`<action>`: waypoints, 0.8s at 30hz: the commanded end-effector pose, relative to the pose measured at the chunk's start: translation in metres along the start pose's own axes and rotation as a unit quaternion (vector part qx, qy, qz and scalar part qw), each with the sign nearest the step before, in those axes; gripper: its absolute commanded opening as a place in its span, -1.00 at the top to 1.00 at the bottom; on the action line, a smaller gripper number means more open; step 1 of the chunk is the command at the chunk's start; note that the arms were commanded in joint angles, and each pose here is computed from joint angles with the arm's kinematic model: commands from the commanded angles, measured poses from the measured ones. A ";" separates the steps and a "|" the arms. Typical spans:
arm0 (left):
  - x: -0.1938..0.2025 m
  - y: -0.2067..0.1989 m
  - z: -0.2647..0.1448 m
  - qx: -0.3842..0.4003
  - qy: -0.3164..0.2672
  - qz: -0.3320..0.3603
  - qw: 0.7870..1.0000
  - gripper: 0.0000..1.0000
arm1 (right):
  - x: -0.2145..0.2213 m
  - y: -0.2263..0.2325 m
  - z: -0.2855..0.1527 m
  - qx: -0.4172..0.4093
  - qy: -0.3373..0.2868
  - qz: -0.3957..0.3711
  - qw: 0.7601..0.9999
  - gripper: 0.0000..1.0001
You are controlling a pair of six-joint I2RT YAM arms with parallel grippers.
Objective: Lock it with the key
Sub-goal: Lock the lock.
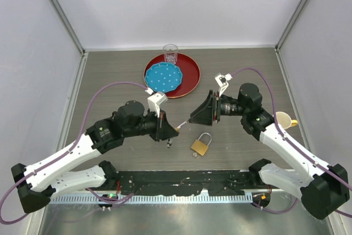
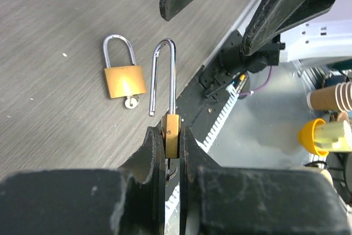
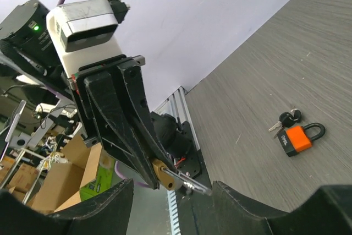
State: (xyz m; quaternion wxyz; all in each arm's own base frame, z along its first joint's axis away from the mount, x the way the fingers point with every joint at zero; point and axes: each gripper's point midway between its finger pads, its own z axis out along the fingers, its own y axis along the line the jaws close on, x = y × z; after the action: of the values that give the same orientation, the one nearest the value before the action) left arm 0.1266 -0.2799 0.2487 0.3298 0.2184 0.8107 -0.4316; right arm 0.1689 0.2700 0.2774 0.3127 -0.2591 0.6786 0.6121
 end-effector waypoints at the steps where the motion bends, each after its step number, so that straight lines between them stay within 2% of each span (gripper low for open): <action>1: -0.014 -0.028 -0.001 0.071 0.003 0.027 0.997 1.00 | -0.011 0.020 -0.002 -0.041 -0.001 -0.060 0.997 -0.27; 7: -0.016 -0.029 0.004 0.101 0.004 0.021 0.995 1.00 | 0.000 0.019 -0.004 -0.042 0.014 -0.045 0.998 -0.15; 17: -0.020 -0.031 0.008 0.142 0.012 0.009 0.990 1.00 | 0.010 0.011 -0.004 -0.031 0.014 -0.028 0.999 -0.08; 24: -0.022 -0.025 0.008 0.142 0.008 0.007 0.990 1.00 | 0.007 0.014 -0.005 -0.029 0.008 -0.026 0.999 0.29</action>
State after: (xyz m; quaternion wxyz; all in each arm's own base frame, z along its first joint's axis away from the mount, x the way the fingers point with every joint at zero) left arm 0.1286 -0.2977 0.2547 0.2710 0.2551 0.7761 -0.5091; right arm 0.1564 0.2678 0.2641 0.2879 -0.2777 0.6765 0.6184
